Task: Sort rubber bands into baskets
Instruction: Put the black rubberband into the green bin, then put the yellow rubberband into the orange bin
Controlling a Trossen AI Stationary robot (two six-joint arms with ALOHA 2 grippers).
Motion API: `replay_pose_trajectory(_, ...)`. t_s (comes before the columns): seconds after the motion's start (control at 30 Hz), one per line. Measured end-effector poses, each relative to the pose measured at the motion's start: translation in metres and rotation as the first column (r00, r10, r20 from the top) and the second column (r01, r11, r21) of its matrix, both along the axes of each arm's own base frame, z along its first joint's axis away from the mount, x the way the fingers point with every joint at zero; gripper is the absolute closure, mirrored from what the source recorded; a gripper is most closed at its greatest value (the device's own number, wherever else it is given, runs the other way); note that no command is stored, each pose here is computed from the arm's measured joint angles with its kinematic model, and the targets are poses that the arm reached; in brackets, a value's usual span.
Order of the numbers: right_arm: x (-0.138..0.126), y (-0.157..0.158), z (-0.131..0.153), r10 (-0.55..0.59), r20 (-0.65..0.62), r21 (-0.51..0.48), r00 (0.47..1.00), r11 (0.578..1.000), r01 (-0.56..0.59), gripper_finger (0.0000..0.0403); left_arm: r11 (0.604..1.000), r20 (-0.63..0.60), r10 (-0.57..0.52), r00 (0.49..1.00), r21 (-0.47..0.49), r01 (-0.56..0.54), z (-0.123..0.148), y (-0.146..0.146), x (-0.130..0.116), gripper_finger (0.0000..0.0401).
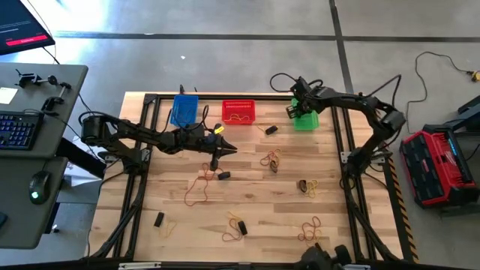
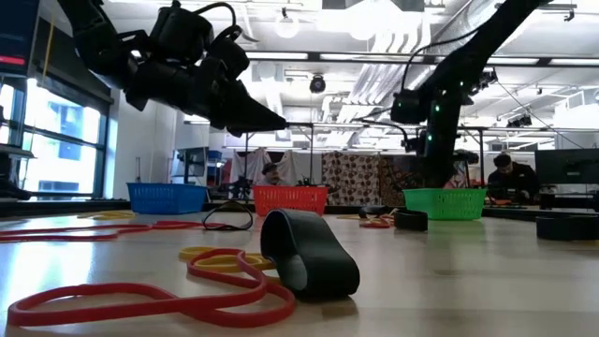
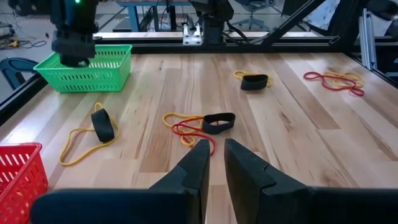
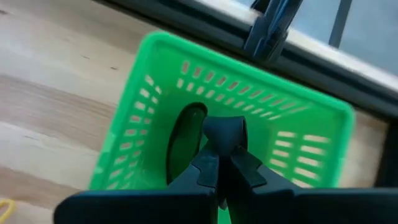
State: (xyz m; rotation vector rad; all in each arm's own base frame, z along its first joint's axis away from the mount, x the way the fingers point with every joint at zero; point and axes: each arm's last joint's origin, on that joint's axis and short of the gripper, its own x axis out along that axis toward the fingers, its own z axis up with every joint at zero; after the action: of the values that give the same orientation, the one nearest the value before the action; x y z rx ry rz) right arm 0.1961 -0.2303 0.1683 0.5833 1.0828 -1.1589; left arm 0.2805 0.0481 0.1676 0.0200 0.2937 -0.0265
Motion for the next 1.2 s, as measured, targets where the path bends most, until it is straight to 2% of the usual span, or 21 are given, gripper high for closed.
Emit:
replay_pose_trajectory(0.27,-0.008,-0.014,-0.021,-0.047,-0.002,0.076,0.999,0.996,0.047,0.0403,1.000,0.000,-0.002,1.000,0.002,0.002,0.000,0.000,0.000,0.0362)
replay_pose_trajectory(0.47,-0.008,-0.016,-0.026,-0.054,0.005,0.086,0.999,0.995,0.053,0.0396,1.000,0.000,-0.002,1.000,0.002,0.002,0.000,0.000,0.000,0.0362)
replay_pose_trajectory(0.6,-0.007,-0.016,-0.026,-0.044,0.021,0.094,0.999,0.995,0.042,0.0371,1.000,0.000,-0.002,1.000,0.002,0.002,0.000,0.000,0.000,0.0362)
replay_pose_trajectory(0.9,-0.008,-0.016,-0.025,-0.047,0.016,0.084,0.999,0.995,0.046,0.0276,1.000,0.001,-0.002,1.000,0.002,0.002,0.000,0.000,0.000,0.0362)
replay_pose_trajectory(1.0,-0.008,-0.016,-0.020,-0.046,0.025,0.068,0.999,0.997,0.045,0.0267,1.000,0.001,-0.003,1.000,0.002,0.003,0.000,0.000,0.000,0.0362)
replay_pose_trajectory(1.2,-0.006,-0.007,0.007,-0.036,0.051,-0.033,0.998,0.999,0.038,0.0266,1.000,0.000,-0.003,1.000,0.002,0.003,0.000,0.000,0.000,0.0362)
